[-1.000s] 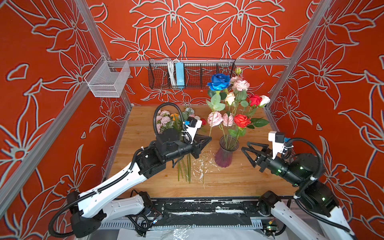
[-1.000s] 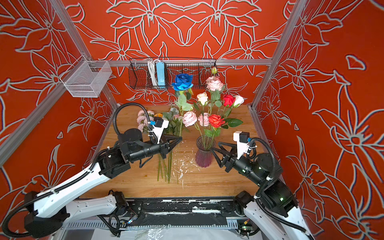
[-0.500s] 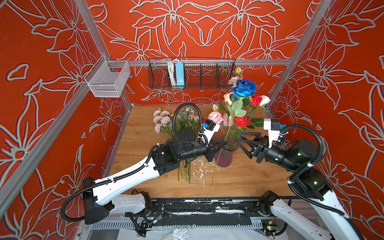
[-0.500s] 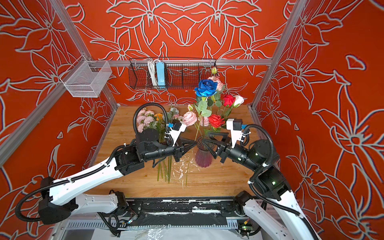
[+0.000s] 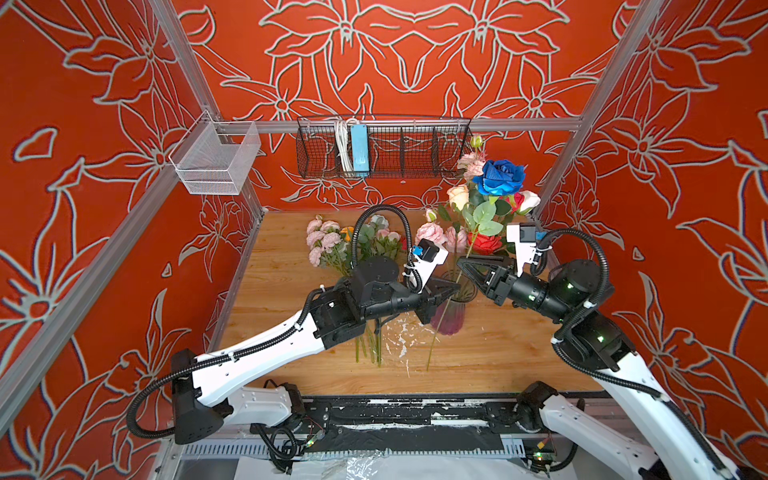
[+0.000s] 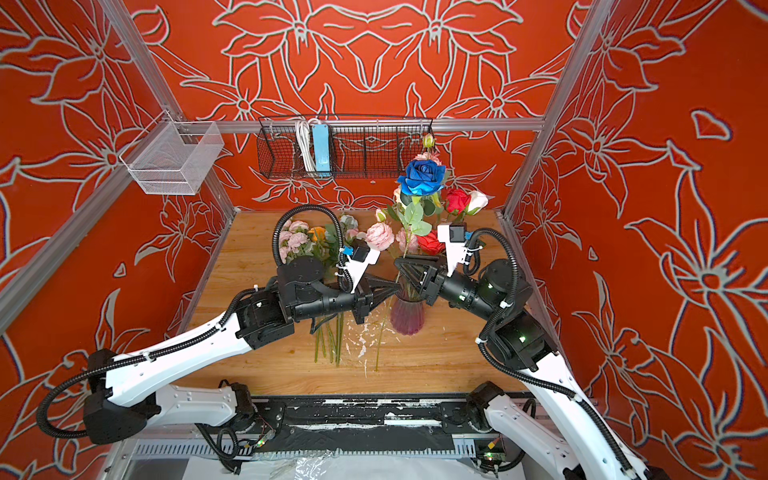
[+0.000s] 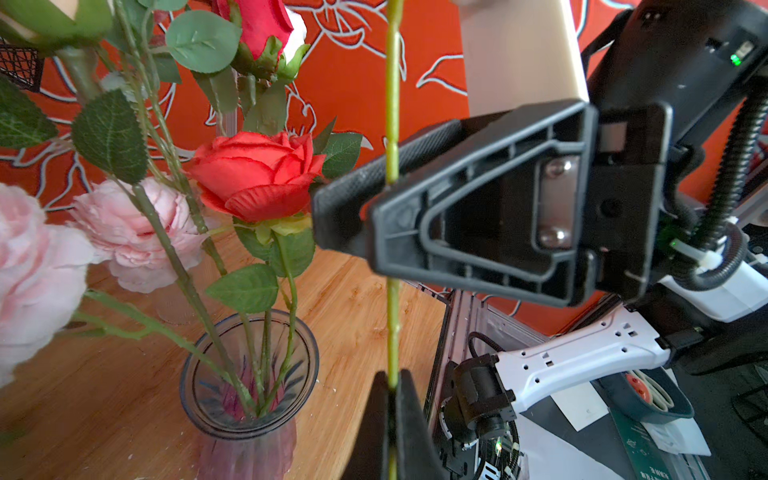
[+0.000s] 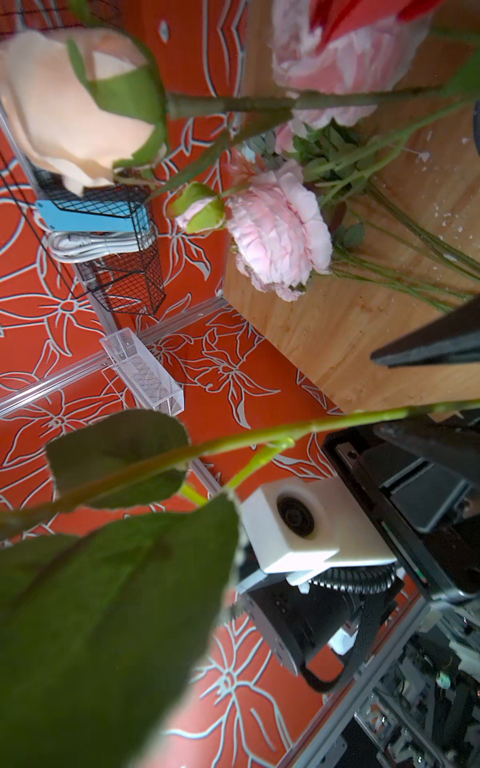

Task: Arrange the flowers into the vase
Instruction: 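Close the right gripper on the blue rose stem while the left opens and withdraws, then lower the blue rose stem into the purple vase with the right gripper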

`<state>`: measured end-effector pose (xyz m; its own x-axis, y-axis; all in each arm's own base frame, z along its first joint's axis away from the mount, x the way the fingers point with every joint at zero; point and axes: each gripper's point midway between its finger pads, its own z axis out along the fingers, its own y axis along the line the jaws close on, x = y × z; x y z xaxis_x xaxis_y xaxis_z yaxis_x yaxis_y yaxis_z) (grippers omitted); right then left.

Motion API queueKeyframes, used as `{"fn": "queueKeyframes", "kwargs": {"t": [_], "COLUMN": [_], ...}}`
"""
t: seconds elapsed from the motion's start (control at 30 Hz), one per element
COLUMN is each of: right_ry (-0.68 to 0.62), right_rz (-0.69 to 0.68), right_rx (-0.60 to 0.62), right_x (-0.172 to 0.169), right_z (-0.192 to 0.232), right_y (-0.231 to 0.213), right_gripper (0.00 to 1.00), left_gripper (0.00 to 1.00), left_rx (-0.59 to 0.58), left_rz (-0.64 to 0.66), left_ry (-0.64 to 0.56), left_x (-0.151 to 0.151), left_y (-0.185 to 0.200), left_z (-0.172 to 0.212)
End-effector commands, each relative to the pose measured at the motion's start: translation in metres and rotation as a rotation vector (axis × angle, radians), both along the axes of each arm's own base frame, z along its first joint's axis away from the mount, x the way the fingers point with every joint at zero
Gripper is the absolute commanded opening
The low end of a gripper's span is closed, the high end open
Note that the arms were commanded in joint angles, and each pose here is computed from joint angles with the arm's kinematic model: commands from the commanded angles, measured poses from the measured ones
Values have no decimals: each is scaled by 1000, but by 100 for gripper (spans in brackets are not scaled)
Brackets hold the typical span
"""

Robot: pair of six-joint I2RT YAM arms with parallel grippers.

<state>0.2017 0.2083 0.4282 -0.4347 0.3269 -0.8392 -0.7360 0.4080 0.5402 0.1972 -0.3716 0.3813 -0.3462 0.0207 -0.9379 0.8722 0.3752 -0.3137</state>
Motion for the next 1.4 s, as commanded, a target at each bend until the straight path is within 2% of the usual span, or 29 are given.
{"fn": "queueKeyframes", "kwargs": {"t": [0.0, 0.1, 0.2, 0.27, 0.37, 0.43, 0.63, 0.8, 0.93, 1.13, 1.37], "right_ry": [-24, -21, -31, -33, -43, -51, -99, -223, -319, -401, -388], "right_rz": [8, 5, -4, -18, -40, -57, -134, -255, -352, -484, -547], "right_rx": [22, 25, 38, 48, 61, 56, -21, -86, -128, -232, -332], "right_x": [-2, -3, -5, -5, -6, -6, 5, 24, 40, 59, 75], "right_z": [9, 11, 14, 17, 22, 24, 35, 79, 115, 139, 129], "right_y": [0, -1, -4, -7, -11, -14, -20, -29, -36, -49, -55], "right_gripper": [12, 3, 0, 0, 0, 0, 0, 0, 0, 0, 0], "left_gripper": [0, 0, 26, 36, 62, 68, 70, 71, 71, 71, 72], "left_rx": [-46, -50, -59, -67, -67, -62, -67, -147, -212, -246, -246], "left_rz": [-21, -6, 23, 33, 80, 121, 352, 634, 779, 898, 901], "left_ry": [-50, -48, -47, -50, -58, -70, -69, 28, 121, 191, 169], "left_x": [-4, -2, 2, 3, 7, 9, 11, 12, 5, -2, -3], "left_y": [-1, 0, 2, 4, 13, 23, 92, 172, 221, 260, 264], "left_z": [22, 21, 19, 18, 15, 15, 5, -39, -72, -106, -112]}}
